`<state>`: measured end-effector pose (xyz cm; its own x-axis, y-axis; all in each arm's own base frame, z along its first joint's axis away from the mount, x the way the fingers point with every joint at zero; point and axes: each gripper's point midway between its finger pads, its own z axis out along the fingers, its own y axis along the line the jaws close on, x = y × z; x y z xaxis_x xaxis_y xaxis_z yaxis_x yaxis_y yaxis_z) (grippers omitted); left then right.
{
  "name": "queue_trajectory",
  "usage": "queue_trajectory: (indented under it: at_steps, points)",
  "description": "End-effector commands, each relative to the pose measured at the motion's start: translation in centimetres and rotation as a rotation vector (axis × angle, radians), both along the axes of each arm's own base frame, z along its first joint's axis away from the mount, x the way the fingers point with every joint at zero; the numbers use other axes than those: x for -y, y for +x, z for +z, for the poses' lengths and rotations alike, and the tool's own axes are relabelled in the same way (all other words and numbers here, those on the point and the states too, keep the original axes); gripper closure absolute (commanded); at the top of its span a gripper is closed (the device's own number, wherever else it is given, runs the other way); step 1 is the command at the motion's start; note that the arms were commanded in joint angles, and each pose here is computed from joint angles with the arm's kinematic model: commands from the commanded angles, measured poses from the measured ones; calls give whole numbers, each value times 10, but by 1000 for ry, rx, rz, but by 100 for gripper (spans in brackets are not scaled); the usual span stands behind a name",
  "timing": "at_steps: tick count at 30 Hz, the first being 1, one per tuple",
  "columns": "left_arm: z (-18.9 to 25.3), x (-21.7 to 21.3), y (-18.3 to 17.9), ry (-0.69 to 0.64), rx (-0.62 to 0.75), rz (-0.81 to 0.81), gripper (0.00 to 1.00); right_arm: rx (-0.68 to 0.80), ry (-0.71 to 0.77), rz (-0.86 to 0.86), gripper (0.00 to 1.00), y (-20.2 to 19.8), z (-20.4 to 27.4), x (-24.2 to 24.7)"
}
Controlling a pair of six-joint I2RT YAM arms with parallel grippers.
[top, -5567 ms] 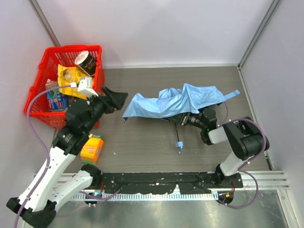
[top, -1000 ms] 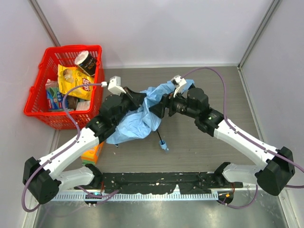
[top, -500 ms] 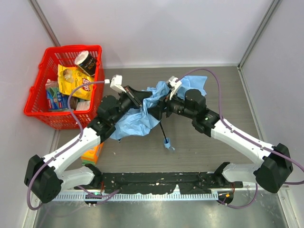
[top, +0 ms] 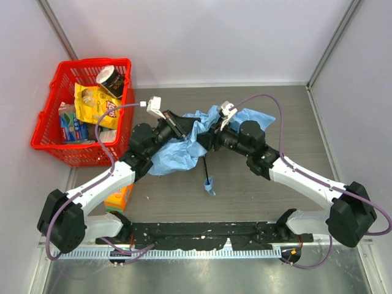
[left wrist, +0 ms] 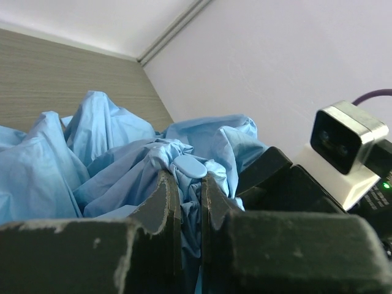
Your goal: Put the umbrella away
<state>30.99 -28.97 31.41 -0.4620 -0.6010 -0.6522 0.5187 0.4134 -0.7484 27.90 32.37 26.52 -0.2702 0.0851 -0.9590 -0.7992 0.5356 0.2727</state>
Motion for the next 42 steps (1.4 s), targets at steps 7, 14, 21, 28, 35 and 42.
queue_trajectory:
  at_steps: [7, 14, 21, 28, 35, 42]
  points:
    - [115, 31, -107, -257, 337, -493, 100, 54, 33, 32, 29, -20, 1, 2]
    - [122, 24, -117, -254, 436, -491, 100, 9, -53, -114, 25, -5, -7, 22]
    - [79, 1, -54, -7, 268, -104, 100, -55, -87, -156, 19, -25, 4, 49]
    - [63, -6, -50, 122, 373, -53, 100, -33, -130, -25, 19, -61, 35, 57]
    - [58, -12, -57, 152, 449, -53, 100, 60, -82, 1, 16, -77, 90, 68]
    - [65, -13, -58, 120, 408, -50, 100, 139, -117, -31, 15, -45, 96, 51]
